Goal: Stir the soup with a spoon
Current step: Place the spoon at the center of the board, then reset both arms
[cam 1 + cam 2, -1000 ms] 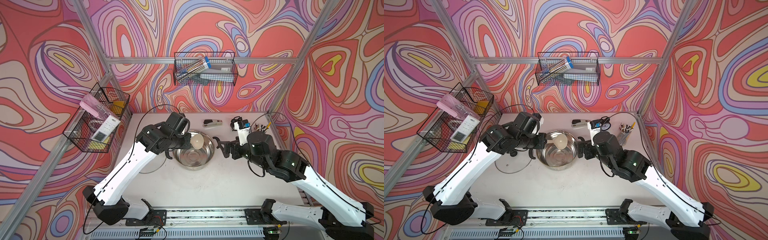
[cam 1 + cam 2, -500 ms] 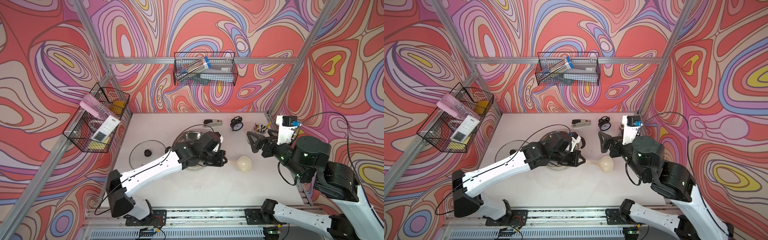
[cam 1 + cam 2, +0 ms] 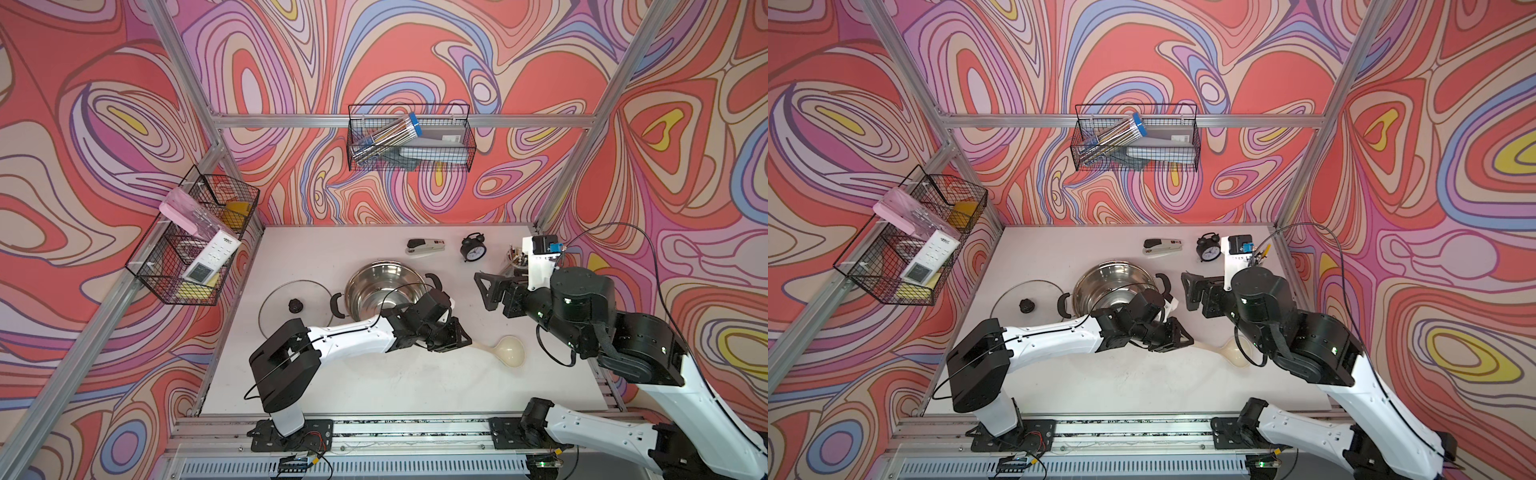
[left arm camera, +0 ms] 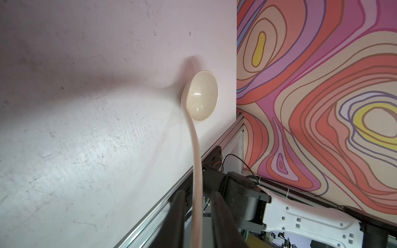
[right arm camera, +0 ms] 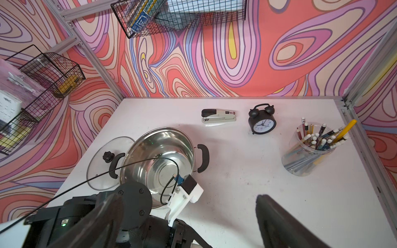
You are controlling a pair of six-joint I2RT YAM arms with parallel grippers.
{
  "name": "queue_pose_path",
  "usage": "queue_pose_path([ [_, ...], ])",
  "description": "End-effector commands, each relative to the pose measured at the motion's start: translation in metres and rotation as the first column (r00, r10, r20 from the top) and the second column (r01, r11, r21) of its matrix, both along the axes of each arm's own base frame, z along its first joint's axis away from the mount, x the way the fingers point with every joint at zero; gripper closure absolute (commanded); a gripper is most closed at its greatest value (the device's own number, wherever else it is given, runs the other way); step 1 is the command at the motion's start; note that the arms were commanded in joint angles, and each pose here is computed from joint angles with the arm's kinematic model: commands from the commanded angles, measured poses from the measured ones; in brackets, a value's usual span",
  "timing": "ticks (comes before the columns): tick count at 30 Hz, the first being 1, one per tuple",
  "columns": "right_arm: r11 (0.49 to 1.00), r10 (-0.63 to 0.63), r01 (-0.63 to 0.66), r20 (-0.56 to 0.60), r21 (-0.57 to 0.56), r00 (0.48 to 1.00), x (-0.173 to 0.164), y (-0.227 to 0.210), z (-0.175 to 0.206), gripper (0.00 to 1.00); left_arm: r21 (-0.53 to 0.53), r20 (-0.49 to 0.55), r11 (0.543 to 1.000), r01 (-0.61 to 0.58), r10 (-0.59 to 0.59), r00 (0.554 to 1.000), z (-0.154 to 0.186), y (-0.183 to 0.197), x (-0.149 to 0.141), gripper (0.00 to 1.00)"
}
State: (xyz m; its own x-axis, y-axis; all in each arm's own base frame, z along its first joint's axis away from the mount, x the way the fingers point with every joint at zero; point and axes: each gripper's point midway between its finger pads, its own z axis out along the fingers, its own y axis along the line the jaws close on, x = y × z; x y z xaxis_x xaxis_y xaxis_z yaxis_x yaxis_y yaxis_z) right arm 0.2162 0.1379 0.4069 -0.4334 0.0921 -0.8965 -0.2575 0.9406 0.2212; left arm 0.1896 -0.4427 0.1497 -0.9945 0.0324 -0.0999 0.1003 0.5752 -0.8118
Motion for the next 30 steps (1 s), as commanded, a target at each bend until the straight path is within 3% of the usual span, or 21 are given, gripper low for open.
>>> queue_pose_path([
  [1,1.0,0.019,-0.019,-0.018,0.004,1.0,0.002,0.009,-0.009,0.02,0.024,0.022,0.999,-0.022,0.022,1.0,0.02,0.02,-0.006,0.38],
  [5,0.999,0.038,-0.038,-0.016,-0.006,0.999,0.01,0.021,-0.016,0.02,0.153,0.047,0.985,-0.081,0.075,0.996,0.016,0.067,-0.015,0.25],
  [10,0.998,0.056,-0.057,-0.015,-0.041,0.998,0.023,0.039,-0.03,0.02,0.246,0.083,0.952,-0.182,0.166,0.983,0.013,0.131,-0.022,0.21],
  [14,0.998,0.032,-0.03,0.027,-0.063,0.999,0.036,0.045,-0.041,0.02,0.297,0.226,0.902,-0.311,0.251,0.941,0.032,0.189,-0.01,0.17],
  [16,0.997,0.013,-0.009,0.052,-0.072,0.999,0.044,0.048,-0.049,0.02,0.326,0.377,0.853,-0.408,0.279,0.883,0.056,0.224,0.002,0.11],
  [18,0.996,-0.024,0.032,0.102,-0.079,0.995,0.053,0.046,-0.059,0.02,0.351,0.552,0.793,-0.498,0.254,0.794,0.088,0.258,0.016,0.02],
  [20,0.99,-0.105,0.119,0.168,-0.074,0.98,0.06,0.034,-0.063,0.02,0.354,0.706,0.792,-0.497,0.122,0.697,0.121,0.269,0.026,0.01],
  [22,0.978,-0.145,0.176,0.246,-0.108,0.958,0.065,0.022,-0.073,0.02,0.393,0.792,0.751,-0.53,0.017,0.611,0.146,0.287,0.033,0.01],
  [23,0.972,-0.142,0.187,0.28,-0.141,0.949,0.069,0.017,-0.081,0.02,0.388,0.834,0.705,-0.594,0.007,0.552,0.156,0.3,0.04,0.03],
  [25,0.961,-0.165,0.219,0.287,-0.169,0.944,0.082,0.004,-0.104,0.02,0.35,0.895,0.623,-0.7,-0.002,0.446,0.177,0.323,0.049,0.01],
  [26,0.951,-0.22,0.266,0.258,-0.159,0.941,0.091,-0.011,-0.12,0.02,0.336,0.918,0.605,-0.722,-0.038,0.395,0.183,0.327,0.056,0.01],
  [28,0.933,-0.309,0.336,0.192,-0.127,0.931,0.109,-0.042,-0.152,0.02,0.354,0.927,0.549,-0.757,-0.101,0.361,0.174,0.338,0.071,0.01],
  [30,0.904,-0.39,0.412,0.179,-0.111,0.903,0.124,-0.076,-0.18,0.02,0.38,0.92,0.496,-0.781,-0.111,0.377,0.144,0.356,0.088,0.01],
])
